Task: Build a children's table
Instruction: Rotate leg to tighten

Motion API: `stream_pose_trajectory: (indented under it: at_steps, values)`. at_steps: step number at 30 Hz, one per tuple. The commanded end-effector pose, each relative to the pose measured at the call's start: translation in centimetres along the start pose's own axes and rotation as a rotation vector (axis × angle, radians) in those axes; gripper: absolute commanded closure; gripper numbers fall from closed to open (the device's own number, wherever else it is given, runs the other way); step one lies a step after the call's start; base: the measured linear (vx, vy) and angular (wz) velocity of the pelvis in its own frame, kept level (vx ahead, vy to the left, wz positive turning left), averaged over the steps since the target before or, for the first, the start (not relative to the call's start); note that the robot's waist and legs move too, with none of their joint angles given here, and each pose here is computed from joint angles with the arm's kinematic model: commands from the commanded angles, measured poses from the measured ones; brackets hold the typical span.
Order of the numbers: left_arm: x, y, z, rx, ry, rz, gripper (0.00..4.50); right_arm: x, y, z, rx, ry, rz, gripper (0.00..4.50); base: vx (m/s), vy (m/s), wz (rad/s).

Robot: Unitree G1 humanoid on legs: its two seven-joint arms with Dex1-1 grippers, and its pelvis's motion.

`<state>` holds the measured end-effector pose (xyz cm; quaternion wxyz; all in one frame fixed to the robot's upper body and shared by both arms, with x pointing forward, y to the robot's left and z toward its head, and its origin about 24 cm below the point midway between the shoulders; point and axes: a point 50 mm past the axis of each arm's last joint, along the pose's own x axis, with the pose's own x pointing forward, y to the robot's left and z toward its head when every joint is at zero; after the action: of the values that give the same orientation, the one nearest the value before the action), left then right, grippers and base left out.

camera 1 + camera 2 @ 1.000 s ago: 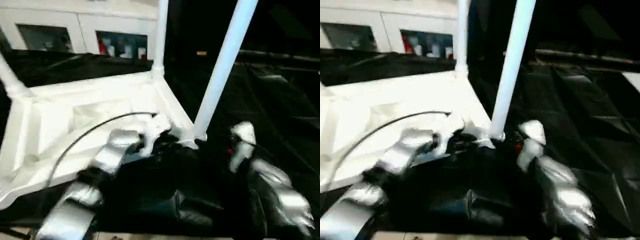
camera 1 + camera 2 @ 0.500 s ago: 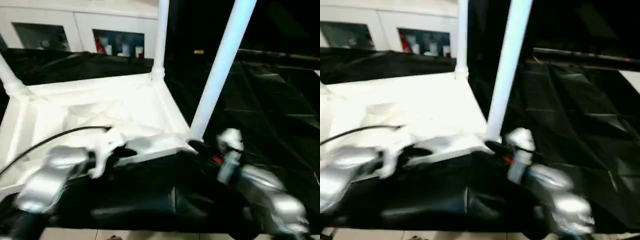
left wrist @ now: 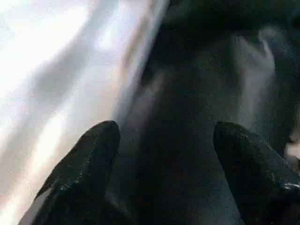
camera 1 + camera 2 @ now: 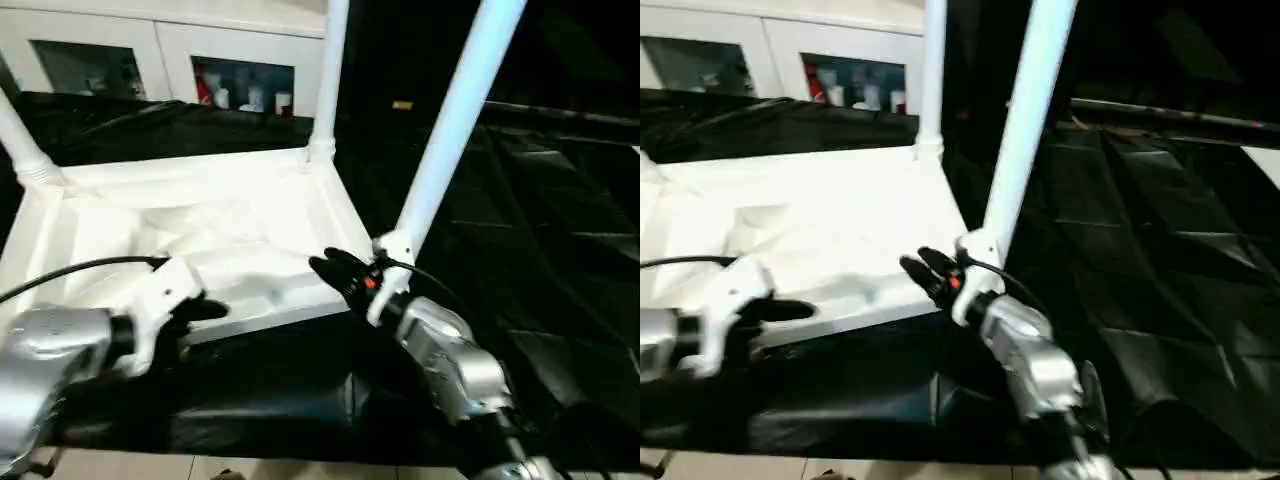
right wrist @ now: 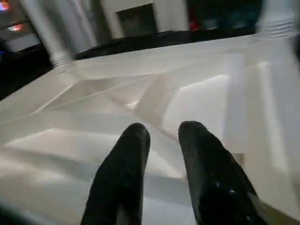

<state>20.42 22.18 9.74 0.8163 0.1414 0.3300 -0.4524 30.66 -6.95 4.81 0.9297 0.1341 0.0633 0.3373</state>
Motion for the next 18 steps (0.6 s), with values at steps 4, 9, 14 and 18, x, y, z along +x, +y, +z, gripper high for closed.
stream_pose_trajectory:
  at_steps: [4,9,14,18]
  values:
    - [-0.4,-1.2,-1.4,-0.042,0.091,-0.015,0.1,0.0,-2.0,0.7,-0.015,-0.042,-0.156,3.9,0.0,0.0,0.0]
    - [-0.5,-0.1,-2.5,-0.024,0.142,0.102,0.0,0.2,-2.9,1.1,-0.013,-0.068,-0.216,4.31,0.0,0.0,0.0]
    - [-1.2,0.8,-2.5,0.004,0.173,0.172,0.0,-0.3,-4.6,1.5,-0.044,-0.084,-0.31,4.45,0.0,0.0,0.0]
    - [-1.2,0.7,-2.5,0.004,0.165,0.17,0.0,-1.3,-6.4,1.9,-0.046,-0.1,-0.406,4.45,0.0,0.0,0.0]
